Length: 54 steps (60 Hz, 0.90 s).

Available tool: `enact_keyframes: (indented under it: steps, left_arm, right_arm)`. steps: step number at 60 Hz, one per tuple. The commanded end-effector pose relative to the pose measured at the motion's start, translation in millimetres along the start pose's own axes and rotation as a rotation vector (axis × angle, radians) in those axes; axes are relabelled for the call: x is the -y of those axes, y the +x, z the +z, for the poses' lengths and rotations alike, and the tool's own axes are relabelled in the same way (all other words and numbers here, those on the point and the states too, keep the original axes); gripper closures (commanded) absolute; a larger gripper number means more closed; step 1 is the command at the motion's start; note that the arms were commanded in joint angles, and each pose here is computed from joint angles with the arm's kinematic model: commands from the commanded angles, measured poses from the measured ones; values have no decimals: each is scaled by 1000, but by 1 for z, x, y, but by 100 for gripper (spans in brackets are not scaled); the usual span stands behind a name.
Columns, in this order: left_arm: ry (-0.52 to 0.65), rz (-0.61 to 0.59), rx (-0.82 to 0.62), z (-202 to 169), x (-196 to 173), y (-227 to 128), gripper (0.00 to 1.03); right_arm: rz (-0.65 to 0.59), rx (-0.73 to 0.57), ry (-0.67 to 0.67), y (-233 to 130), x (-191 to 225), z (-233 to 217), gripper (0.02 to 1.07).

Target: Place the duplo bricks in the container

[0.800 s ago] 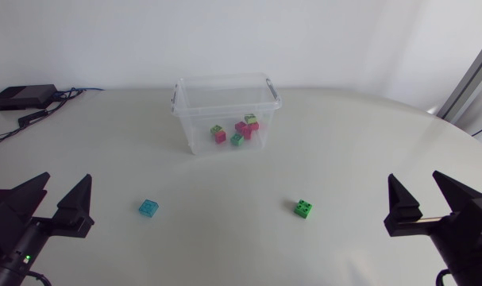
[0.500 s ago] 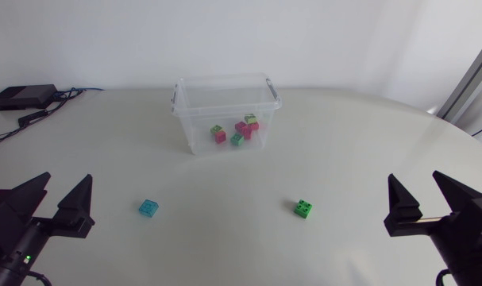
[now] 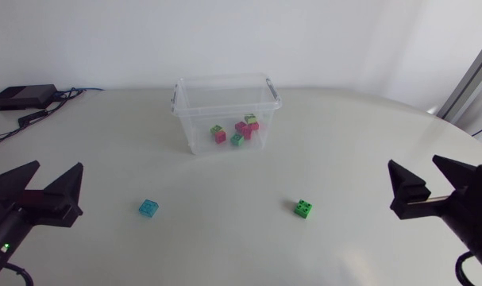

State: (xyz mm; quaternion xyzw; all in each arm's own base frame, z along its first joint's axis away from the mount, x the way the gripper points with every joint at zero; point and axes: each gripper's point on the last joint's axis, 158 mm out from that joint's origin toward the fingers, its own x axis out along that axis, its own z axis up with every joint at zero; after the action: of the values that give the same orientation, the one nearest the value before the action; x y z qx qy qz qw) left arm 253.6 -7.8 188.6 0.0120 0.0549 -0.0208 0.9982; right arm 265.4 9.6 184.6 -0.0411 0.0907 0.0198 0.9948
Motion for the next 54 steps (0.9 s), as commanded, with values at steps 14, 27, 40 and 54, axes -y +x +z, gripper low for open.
enact_keyframes:
  steps: [14,27,40,54]
  left_arm:
    - [-28,-7,-427,-18,-3,38,7]
    - [12,-43,-651,-45,1,56,7]
    - [131,-165,-822,-82,17,65,7]
    - [158,-233,-993,-121,34,73,7]
  right_arm:
    - [48,-156,56,24,-9,28,6]
    - [77,-359,104,40,-16,13,6]
    - [102,-555,103,49,-23,-7,6]
    - [199,-719,31,47,-46,-26,6]
